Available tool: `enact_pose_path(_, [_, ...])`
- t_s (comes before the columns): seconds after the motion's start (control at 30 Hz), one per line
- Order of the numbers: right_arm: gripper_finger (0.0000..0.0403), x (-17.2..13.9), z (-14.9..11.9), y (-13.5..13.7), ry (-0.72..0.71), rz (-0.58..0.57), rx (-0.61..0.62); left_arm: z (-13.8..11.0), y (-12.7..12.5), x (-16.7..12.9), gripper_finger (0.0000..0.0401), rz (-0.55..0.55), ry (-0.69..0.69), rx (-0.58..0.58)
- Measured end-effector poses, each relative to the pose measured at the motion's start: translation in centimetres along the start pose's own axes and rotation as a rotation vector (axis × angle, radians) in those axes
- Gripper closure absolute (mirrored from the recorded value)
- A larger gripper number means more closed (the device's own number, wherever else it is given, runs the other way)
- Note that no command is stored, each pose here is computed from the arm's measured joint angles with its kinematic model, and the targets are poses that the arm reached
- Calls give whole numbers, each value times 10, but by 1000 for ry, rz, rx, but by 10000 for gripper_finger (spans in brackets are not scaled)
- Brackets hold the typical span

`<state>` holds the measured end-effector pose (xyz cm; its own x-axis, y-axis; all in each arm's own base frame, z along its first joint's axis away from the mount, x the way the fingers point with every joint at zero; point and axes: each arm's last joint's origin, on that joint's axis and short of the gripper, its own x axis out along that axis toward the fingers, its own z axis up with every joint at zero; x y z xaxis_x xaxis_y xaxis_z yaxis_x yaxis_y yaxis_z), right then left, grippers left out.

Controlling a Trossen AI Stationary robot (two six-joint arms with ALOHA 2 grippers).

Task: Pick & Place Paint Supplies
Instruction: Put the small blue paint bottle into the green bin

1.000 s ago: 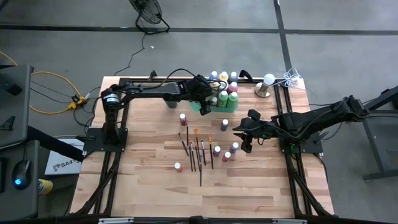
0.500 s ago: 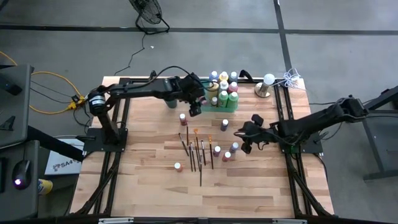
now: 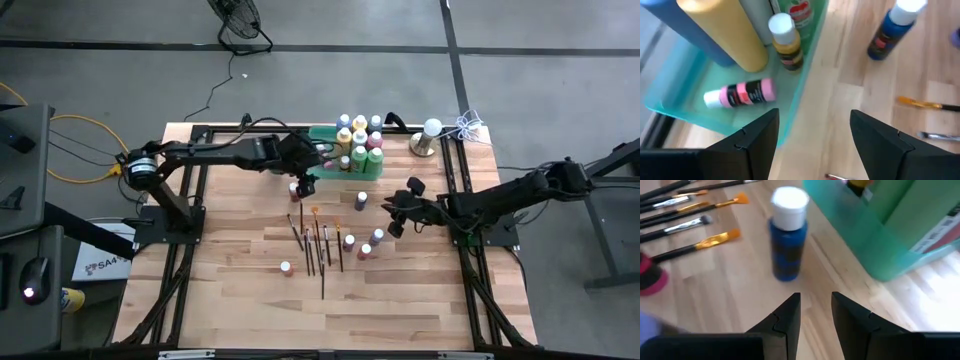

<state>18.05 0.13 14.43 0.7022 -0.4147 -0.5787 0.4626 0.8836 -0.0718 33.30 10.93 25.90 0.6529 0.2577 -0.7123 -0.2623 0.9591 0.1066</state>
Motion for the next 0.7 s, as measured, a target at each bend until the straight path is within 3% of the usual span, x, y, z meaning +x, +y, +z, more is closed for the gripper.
enact_pose_path(0.23, [283,6,3,-10,35,63,50,-9,-2,-1,163,-42,-69,-11])
enact_pose_path(0.53, [179,25,8,-17,1,82,23,-11,-4,0,163,-83,-74,-10])
enact_pose_path(0.7, [149,44,5,-14,-10,133,-24,-11,-4,0,163,-83,-74,-7])
